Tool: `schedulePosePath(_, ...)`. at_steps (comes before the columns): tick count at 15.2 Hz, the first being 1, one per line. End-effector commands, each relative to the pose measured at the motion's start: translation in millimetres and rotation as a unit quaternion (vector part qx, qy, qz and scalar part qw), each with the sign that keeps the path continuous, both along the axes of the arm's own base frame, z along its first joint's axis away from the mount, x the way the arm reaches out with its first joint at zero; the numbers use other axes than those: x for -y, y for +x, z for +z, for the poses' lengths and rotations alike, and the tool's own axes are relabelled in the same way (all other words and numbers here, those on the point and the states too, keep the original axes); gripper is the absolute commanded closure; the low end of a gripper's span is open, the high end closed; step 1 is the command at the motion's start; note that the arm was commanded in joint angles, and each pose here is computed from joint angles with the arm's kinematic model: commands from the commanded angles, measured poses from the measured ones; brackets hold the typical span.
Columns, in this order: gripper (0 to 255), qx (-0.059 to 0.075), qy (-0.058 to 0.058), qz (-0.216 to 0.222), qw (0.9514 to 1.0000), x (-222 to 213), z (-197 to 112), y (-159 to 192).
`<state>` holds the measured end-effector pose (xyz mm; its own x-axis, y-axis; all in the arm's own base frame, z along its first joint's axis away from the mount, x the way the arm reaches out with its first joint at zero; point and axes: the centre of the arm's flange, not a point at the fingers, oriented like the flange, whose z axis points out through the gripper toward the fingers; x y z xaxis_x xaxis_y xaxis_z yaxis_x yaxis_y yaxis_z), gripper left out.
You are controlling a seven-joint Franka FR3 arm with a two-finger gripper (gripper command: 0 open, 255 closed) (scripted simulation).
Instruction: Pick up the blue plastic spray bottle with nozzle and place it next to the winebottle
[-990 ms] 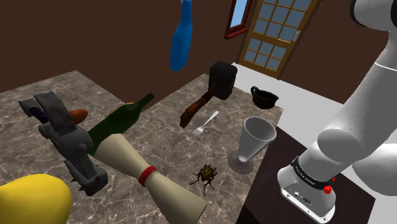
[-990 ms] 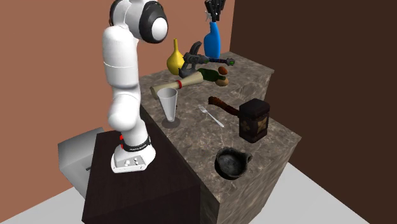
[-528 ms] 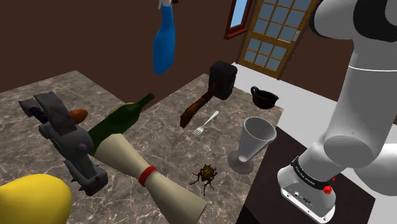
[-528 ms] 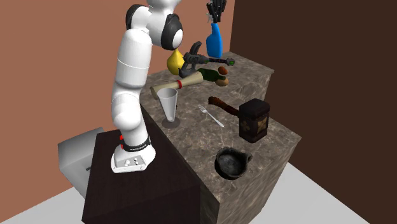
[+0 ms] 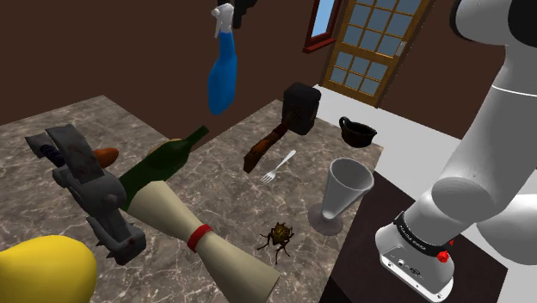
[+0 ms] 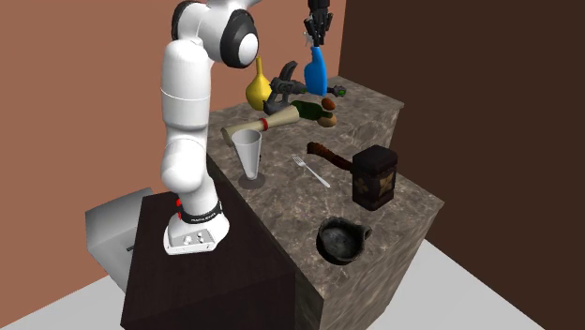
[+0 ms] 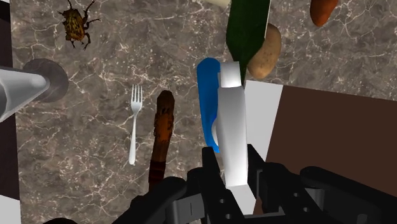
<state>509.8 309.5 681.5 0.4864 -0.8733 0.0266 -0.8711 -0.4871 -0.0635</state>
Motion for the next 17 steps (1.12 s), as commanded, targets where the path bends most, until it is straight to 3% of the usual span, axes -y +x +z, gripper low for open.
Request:
schedulePosePath(1,255,0.000,0.000,0.000,1.0000,-1,-11,1)
schedulePosePath(17,255,0.000,0.000,0.000,1.0000,-1,-95,1)
